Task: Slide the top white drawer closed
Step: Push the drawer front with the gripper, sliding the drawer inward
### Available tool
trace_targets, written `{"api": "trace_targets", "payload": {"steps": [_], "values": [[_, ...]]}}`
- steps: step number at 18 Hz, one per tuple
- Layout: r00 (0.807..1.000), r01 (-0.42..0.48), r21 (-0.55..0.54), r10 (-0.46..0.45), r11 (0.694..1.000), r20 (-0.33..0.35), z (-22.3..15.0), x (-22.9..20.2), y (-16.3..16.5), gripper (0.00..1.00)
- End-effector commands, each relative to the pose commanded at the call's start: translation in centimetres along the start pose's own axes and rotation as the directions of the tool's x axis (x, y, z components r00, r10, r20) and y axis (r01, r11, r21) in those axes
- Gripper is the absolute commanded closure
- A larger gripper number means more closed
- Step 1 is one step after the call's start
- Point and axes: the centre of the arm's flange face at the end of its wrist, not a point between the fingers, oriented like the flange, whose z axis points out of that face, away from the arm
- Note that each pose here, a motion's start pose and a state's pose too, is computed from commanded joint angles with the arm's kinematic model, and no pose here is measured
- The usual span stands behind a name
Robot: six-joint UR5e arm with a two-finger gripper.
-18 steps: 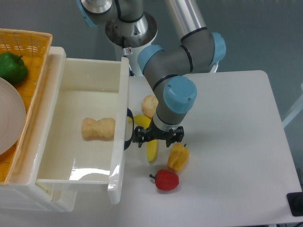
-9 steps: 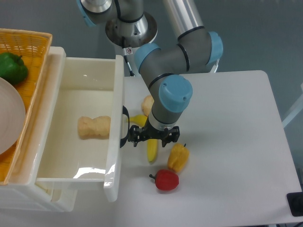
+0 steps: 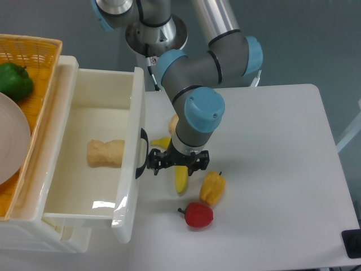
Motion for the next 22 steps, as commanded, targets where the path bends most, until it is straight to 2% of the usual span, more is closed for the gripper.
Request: {"api": "trace_targets", "payload": {"steps": [13, 22], "values": [[0.999, -0.032, -0.003, 0.032, 0.999, 0.004, 0.5, 4.0, -0.5, 0.00], [0.996, -0.092, -0.019, 0.092, 0.996, 0.010, 1.3, 7.9, -0.2, 0.00]]}}
